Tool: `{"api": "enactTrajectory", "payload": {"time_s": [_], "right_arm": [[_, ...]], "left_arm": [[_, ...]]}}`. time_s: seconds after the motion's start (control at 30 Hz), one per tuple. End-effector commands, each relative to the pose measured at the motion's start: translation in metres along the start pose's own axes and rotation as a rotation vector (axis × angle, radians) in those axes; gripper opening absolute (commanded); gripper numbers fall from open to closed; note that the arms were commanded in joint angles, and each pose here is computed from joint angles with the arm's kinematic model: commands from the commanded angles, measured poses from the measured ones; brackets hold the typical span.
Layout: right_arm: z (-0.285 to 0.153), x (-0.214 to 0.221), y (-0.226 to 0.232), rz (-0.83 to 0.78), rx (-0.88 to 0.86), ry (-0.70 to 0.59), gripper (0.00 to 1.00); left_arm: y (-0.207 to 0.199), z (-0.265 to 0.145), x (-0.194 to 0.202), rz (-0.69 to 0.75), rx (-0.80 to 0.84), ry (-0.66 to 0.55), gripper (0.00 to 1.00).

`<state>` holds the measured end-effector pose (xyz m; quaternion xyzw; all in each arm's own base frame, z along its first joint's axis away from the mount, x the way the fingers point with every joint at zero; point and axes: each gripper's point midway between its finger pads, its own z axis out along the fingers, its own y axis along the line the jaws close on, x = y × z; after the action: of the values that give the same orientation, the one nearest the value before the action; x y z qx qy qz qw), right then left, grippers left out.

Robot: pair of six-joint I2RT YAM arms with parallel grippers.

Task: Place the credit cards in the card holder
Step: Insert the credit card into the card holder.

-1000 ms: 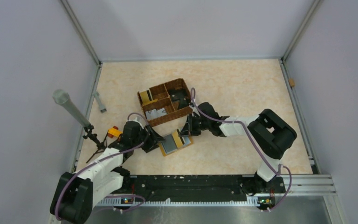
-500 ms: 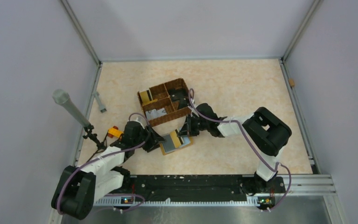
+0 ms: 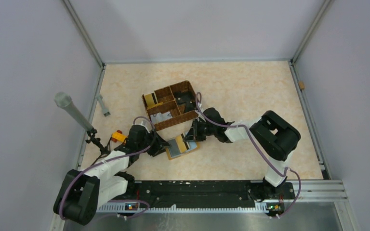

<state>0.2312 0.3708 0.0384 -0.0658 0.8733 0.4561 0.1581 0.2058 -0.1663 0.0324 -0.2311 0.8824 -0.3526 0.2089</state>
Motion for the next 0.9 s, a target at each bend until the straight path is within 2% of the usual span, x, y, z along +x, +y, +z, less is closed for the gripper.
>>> {"api": "enactTrajectory", "payload": {"time_s": [0.0, 0.2, 0.3, 0.53, 0.87], "right_arm": [[0.008, 0.024, -0.009, 0.003, 0.044, 0.053, 0.0], [0.012, 0.03, -0.01, -0.047, 0.118, 0.068, 0.01], [0.012, 0.027, -0.012, -0.073, 0.161, 0.067, 0.08], [-0.004, 0.005, 0.007, -0.171, 0.209, 0.024, 0.33], [-0.016, -0.005, 0.023, -0.256, 0.226, 0.006, 0.49]], "left_arm": [[0.014, 0.002, 0.005, 0.015, -0.04, 0.006, 0.46], [0.013, 0.002, 0.005, 0.014, -0.038, 0.01, 0.45], [0.012, 0.002, 0.004, 0.017, -0.034, 0.009, 0.45], [0.009, 0.002, 0.001, 0.031, -0.031, -0.001, 0.45], [0.012, 0.001, 0.002, 0.035, -0.049, 0.006, 0.45]]}}
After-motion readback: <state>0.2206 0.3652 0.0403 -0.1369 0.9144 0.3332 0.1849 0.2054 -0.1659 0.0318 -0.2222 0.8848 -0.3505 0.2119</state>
